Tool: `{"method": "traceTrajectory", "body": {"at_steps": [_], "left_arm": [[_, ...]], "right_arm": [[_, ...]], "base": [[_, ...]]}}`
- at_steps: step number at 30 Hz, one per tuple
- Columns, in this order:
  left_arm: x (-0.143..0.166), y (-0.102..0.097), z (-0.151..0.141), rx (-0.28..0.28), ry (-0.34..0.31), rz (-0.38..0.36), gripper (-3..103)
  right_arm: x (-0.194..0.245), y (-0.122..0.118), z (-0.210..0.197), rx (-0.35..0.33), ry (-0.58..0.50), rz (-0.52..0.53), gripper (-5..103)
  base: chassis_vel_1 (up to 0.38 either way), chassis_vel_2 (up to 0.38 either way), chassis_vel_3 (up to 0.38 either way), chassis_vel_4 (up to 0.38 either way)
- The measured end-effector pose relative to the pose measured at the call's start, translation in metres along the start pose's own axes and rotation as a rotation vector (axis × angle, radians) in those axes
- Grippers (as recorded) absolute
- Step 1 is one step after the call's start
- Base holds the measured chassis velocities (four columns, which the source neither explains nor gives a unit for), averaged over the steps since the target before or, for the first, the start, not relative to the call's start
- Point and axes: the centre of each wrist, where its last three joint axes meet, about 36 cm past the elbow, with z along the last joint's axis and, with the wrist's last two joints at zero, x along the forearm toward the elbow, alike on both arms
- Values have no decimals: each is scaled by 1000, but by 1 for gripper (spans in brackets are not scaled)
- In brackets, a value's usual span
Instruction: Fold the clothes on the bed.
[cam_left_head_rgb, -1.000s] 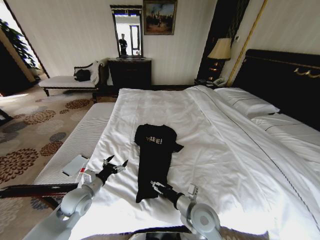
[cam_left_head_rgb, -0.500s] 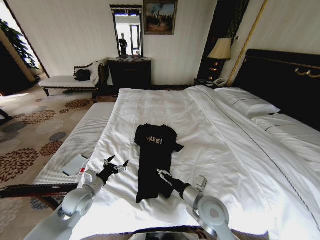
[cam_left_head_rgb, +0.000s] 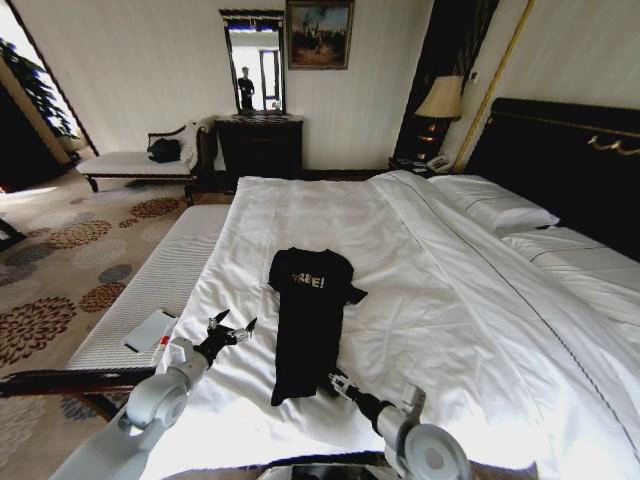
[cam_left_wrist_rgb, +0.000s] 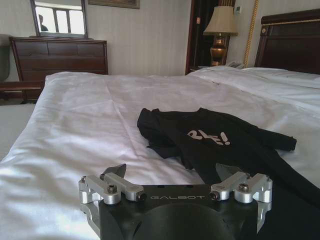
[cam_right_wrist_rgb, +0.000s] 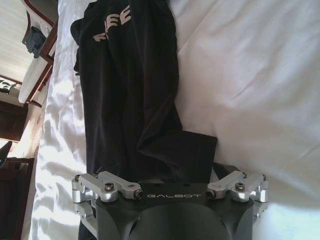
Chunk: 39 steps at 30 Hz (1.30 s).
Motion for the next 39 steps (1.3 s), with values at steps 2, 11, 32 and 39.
{"method": "traceTrajectory", "body": {"at_steps": [2,11,32,39], "left_arm": [[0,2,-2,-3,-1,2,100],[-1,6,-10,-16,-5,11,100],[4,10,-22,-24,-15,16,100],[-3,0,-12,9,-15,23,100]], "right_arm": [[-5,5,-1,-30,7,-25,100],[6,38,-11,-94,7,-146,100],[6,65,3,-39,-6,-184,100],[44,41,-18,26,-88,-89,100]], "base": [[0,0,0,0],[0,0,0,0],[0,0,0,0],[0,0,0,0]]}}
